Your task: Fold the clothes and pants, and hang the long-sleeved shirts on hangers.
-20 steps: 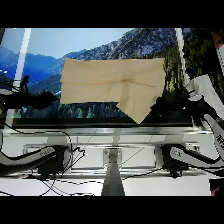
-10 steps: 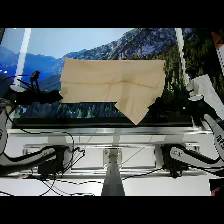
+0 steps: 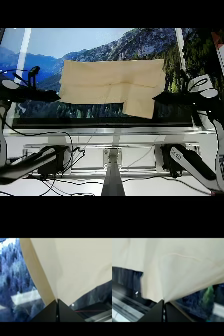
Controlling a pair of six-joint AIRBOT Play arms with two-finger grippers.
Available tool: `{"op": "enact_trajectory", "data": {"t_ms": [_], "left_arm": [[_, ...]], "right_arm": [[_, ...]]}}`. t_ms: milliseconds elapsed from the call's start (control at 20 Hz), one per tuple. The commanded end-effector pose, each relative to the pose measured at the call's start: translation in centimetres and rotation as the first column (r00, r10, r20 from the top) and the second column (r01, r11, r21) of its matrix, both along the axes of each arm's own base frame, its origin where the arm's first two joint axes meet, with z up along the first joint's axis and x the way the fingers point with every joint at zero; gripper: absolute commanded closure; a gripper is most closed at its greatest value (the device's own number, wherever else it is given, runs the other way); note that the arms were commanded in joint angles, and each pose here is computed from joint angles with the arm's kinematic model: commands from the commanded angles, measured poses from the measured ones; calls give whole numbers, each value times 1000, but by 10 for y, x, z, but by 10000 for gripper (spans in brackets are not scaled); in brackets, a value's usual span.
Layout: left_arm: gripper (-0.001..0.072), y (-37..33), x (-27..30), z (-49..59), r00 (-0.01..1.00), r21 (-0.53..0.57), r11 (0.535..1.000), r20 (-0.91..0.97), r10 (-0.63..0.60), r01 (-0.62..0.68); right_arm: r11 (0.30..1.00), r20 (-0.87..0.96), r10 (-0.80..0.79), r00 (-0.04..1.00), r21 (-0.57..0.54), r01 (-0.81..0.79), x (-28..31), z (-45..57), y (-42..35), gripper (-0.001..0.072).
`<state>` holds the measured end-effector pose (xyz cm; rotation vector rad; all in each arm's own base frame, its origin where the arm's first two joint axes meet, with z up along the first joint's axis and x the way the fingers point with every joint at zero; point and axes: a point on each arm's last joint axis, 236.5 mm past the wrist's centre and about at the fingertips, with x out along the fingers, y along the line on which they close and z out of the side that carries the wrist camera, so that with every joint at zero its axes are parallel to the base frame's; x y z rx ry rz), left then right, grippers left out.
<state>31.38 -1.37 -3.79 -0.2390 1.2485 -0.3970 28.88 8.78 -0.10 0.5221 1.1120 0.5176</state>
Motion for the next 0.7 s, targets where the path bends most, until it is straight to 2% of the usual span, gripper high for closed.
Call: {"op": "enact_trajectory", "data": {"t_ms": [0,150,350,500,650], "left_arm": [[692,1,-9,54,991,65,998,129,-16,8],[692,-2,-14,97,968,71,995,244,48,-67],[692,4,3,118,926,67,988,363,103,-136],[691,-2,37,96,902,-93,968,352,249,-231],[691,2,81,55,874,-171,924,301,381,-343]], "right_arm": [[998,130,24,991,-54,-17,-23,54,6,699],[1000,159,-13,987,-21,16,-47,86,18,699],[986,277,-164,947,12,168,-11,107,13,699],[966,298,-253,920,18,259,37,90,6,699],[932,262,-348,900,-8,362,82,46,-6,699]]}}
